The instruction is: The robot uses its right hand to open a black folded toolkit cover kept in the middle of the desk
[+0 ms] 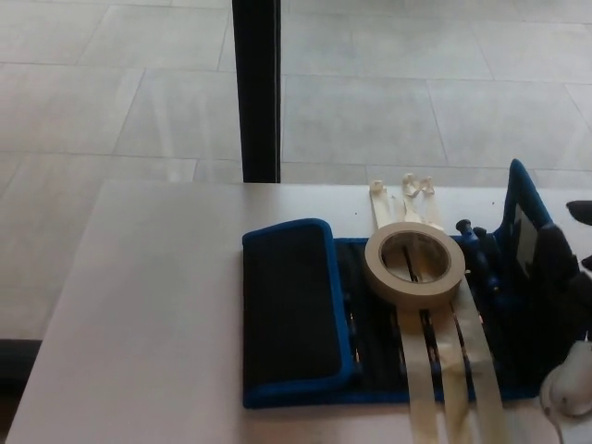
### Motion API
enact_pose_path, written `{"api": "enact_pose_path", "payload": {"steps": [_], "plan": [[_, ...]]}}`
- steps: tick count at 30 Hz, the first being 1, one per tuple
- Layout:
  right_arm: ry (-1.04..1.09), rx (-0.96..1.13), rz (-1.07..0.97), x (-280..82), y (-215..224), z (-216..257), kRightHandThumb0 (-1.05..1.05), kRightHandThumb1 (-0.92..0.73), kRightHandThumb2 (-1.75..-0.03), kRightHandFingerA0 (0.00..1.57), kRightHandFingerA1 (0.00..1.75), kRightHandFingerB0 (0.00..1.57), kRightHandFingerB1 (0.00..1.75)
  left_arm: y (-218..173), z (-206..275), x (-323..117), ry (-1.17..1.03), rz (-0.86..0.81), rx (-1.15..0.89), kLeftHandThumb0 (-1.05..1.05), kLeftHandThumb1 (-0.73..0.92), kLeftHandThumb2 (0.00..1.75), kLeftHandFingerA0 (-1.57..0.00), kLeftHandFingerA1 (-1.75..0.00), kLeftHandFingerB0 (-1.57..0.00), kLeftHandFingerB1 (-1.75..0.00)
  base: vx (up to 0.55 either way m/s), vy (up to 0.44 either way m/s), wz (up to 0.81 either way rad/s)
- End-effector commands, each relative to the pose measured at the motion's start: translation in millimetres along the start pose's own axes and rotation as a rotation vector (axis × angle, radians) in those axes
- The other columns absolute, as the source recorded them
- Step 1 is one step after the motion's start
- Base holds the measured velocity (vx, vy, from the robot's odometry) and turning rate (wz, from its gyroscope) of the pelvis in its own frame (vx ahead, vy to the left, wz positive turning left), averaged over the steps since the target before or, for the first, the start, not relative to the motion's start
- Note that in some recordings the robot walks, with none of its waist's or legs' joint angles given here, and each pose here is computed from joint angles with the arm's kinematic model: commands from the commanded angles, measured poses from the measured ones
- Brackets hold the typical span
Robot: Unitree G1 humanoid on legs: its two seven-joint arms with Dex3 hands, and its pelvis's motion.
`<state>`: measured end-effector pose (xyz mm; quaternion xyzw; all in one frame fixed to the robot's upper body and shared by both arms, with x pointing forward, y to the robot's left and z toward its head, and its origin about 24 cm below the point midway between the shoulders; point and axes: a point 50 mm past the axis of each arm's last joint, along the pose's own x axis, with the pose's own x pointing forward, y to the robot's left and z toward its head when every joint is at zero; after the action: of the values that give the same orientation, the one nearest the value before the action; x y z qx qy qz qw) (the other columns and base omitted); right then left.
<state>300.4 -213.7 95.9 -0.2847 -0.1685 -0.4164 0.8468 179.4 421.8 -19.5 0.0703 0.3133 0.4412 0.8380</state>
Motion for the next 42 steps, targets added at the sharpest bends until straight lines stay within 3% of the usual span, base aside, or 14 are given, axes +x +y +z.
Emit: {"api": "enact_pose_path", "payload": {"steps": [1,2,11,14,18,19,21,26,30,31,34,38,40,42], "plan": [[0.845,0.849,-0.819,78,-78,-59,-0.32,-0.70,-0.69,0.81,1.34,0.71,0.88,15,1,2,0.017,0.049,-0.034,-1.04,0.47,1.37,-0.46,-1.16,-0.39,-1.11,0.00,0.000,0.00],[0.844,0.831,-0.816,79,-83,-64,-0.32,-0.68,-0.71,0.80,1.35,0.69,0.90,15,1,2,0.019,0.046,-0.046,-1.05,0.46,1.28,-0.22,-1.47,-0.23,-1.43,0.00,0.000,0.00],[0.763,0.125,-0.437,44,-143,-148,-0.34,-0.66,-0.67,0.96,1.07,0.81,0.72,16,3,2,0.015,0.055,-0.019,-1.05,0.47,1.25,-0.28,-1.51,-0.29,-1.44,0.00,0.000,0.01],[0.771,-0.076,-0.422,30,-171,-164,-0.35,-0.67,-0.69,0.90,1.51,0.82,0.80,15,0,2,0.014,0.040,-0.010,-1.05,0.49,1.24,-0.24,-1.46,-0.29,-1.44,0.00,0.000,0.02],[0.763,-0.209,-0.355,13,-189,-181,-0.32,-0.68,-0.73,0.93,1.53,0.81,0.80,15,0,2,0.016,0.034,-0.024,-1.05,0.46,1.24,-0.23,-1.51,-0.28,-1.48,0.00,0.000,0.02],[0.762,-0.240,-0.315,3,-194,-188,-0.34,-0.68,-0.69,0.87,1.44,0.80,0.87,16,3,2,0.022,0.038,-0.065,-1.05,0.42,1.37,-0.32,-1.11,-0.28,-1.09,0.00,0.000,0.00],[0.728,-0.301,-0.265,-3,-199,-191,-0.35,-0.70,-0.70,0.92,1.54,0.79,0.89,17,3,2,0.013,0.038,-0.057,-1.05,0.43,1.27,-0.22,-1.48,-0.26,-1.47,0.00,0.000,0.00],[0.632,-0.490,-0.181,-15,-226,-197,-0.39,-0.67,-0.60,0.94,1.61,0.82,0.78,17,2,2,0.013,0.022,-0.049,-1.05,0.46,1.25,-0.21,-1.46,-0.26,-1.44,0.00,0.000,-0.02],[0.636,-0.437,-0.226,5,-242,-190,-0.33,-0.69,-0.69,0.90,1.49,0.84,0.71,16,1,2,0.018,0.024,-0.068,-1.05,0.45,1.25,-0.20,-1.44,-0.24,-1.44,0.00,0.000,-0.06],[0.660,-0.430,-0.234,26,-255,-187,-0.36,-0.70,-0.68,1.06,1.08,0.83,0.67,18,-1,2,0.020,0.024,-0.073,-1.05,0.44,1.24,-0.21,-1.42,-0.25,-1.42,0.00,0.000,-0.08],[0.725,-0.429,-0.244,57,-277,-181,-0.40,-0.72,-0.64,1.12,0.84,0.73,0.60,21,0,2,0.013,0.036,-0.057,-1.05,0.45,1.25,-0.27,-1.47,-0.30,-1.45,0.00,0.000,0.00],[0.817,-0.258,-0.185,66,-298,-181,-0.48,-0.77,-0.63,0.89,0.84,0.40,0.43,24,1,3,0.013,0.041,-0.072,-1.05,0.43,1.27,-0.25,-1.44,-0.31,-1.46,0.00,0.000,0.04],[0.907,-0.177,-0.152,48,-301,-193,-0.54,-0.53,-0.97,0.83,0.84,0.24,0.53,24,0,3,0.018,0.035,-0.078,-1.05,0.44,1.26,-0.21,-1.44,-0.23,-1.43,0.00,0.000,0.10],[0.974,-0.094,-0.176,34,-297,-202,-0.60,-0.70,-0.60,0.79,0.91,0.30,0.40,24,0,3,0.017,0.036,-0.074,-1.05,0.46,1.24,-0.20,-1.45,-0.25,-1.46,0.00,0.000,0.15]]}}
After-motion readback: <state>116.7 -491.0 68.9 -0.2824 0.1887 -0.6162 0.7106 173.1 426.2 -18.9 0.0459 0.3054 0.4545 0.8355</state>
